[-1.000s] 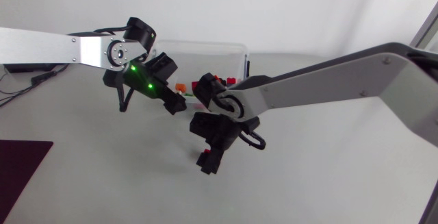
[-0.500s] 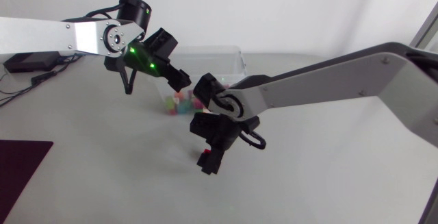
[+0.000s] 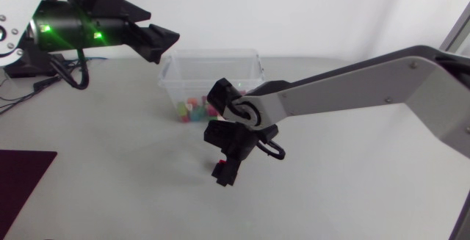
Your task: Place the duplo bricks in the container
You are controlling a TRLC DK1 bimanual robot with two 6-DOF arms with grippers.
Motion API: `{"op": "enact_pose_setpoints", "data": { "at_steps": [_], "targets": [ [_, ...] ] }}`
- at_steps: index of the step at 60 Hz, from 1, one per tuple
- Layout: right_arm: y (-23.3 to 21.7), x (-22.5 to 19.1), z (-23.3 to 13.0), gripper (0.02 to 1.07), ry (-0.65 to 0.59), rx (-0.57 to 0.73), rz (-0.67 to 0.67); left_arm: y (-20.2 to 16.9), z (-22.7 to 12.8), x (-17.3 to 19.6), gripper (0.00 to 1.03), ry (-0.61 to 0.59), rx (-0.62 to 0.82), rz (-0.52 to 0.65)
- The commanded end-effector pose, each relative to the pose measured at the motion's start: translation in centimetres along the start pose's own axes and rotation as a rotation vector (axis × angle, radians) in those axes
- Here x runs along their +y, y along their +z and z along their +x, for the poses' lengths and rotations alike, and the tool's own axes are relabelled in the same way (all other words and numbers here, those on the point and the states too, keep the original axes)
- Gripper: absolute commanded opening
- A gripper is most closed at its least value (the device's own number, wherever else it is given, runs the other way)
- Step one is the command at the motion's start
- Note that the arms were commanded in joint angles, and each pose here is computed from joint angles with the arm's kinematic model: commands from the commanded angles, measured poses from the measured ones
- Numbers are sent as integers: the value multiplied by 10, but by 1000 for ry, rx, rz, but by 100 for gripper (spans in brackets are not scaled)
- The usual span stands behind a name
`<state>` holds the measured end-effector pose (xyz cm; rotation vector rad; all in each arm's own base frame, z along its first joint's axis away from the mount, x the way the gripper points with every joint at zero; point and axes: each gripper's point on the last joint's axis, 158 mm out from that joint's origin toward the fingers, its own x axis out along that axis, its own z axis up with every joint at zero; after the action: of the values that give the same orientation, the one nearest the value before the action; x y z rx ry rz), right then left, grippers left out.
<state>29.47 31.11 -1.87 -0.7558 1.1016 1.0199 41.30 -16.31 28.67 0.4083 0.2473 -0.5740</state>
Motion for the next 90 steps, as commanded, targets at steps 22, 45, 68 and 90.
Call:
{"op": "enact_pose_setpoints", "data": {
  "at_steps": [22,45,68,90],
  "targets": [
    [-1,-4,19,84,-8,44,-15,-150,3,-67,98,-178,353,-23],
    [-8,-8,14,8,-1,50,15,-223,47,-99,96,-298,587,-92],
    [-19,-43,-79,8,-83,-114,109,-227,99,-127,96,-298,652,-79],
    [-27,-46,-148,8,-131,-276,152,-242,136,-160,96,-281,684,-161]
  ]
}}
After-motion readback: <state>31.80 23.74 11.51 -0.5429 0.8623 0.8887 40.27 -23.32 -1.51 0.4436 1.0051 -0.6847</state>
